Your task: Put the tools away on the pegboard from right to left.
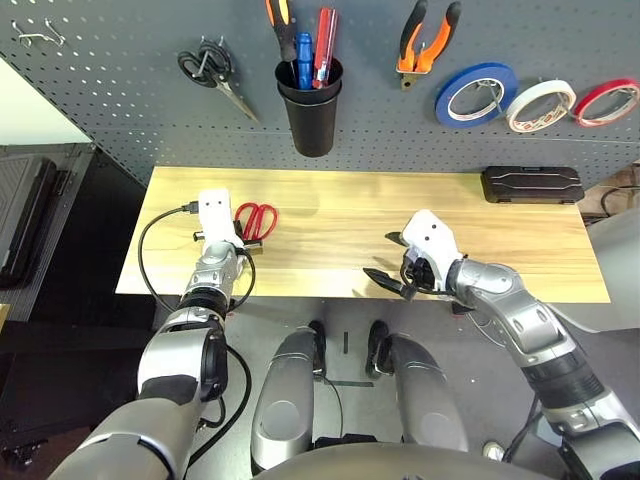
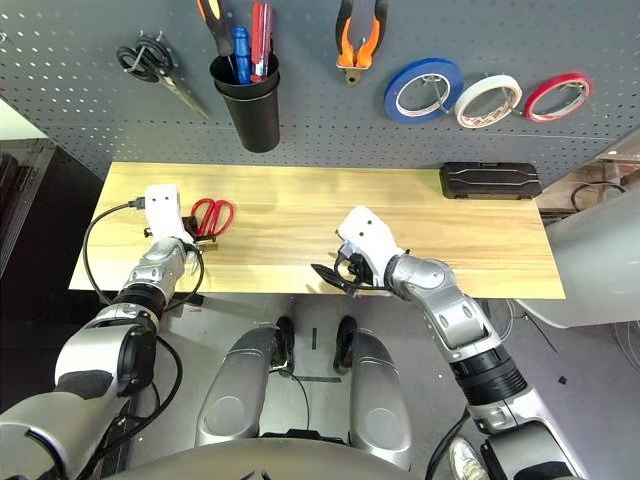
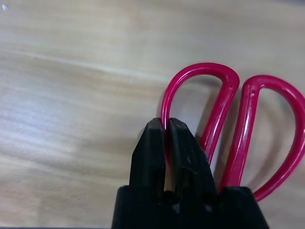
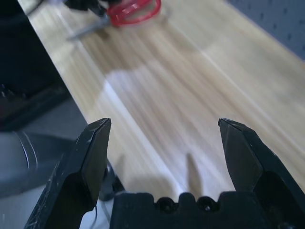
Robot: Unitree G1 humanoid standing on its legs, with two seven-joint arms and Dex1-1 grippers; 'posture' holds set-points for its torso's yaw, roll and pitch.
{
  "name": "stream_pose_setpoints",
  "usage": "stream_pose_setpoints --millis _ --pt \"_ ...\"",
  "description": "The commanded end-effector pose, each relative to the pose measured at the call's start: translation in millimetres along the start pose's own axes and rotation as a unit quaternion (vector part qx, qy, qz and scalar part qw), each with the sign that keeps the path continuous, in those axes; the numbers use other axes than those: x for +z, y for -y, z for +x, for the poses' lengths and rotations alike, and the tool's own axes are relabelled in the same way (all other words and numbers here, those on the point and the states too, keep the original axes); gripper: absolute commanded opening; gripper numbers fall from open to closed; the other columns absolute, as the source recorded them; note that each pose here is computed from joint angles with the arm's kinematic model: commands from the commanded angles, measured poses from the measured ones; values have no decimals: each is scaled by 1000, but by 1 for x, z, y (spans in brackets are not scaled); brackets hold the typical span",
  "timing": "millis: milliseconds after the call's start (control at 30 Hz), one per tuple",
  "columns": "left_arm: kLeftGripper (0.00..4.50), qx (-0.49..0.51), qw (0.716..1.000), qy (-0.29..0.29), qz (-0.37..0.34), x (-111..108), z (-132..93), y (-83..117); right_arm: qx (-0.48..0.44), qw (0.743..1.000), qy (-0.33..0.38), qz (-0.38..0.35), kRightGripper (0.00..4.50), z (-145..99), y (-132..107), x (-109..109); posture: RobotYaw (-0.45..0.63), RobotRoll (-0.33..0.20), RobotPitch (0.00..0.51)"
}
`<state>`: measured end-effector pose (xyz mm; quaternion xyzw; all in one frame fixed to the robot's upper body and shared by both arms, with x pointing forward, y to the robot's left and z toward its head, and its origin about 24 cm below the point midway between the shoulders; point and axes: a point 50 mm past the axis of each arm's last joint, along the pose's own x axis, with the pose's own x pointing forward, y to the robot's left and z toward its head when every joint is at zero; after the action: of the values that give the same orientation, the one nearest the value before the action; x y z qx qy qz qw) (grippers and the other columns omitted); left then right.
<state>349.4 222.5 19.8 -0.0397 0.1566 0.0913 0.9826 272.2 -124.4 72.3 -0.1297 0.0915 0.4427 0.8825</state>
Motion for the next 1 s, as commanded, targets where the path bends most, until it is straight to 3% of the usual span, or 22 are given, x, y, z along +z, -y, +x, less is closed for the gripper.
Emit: stream_pose_setpoints --millis 33,267,567,1000 --pt "16 10 999 16 -35 -2 -6 -1 14 1000 10 11 4500 -3 1 -3 146 0 286" --pt "16 14 994 67 -84 12 -19 2 37 999 37 4 4500 -7 5 3 175 0 275" --pt "16 -17 979 165 -118 39 -45 7 28 991 131 -11 4500 -5 14 23 231 0 253" --pt "16 -26 958 252 -136 65 -85 -1 31 967 250 -26 4500 -21 23 52 315 0 234"
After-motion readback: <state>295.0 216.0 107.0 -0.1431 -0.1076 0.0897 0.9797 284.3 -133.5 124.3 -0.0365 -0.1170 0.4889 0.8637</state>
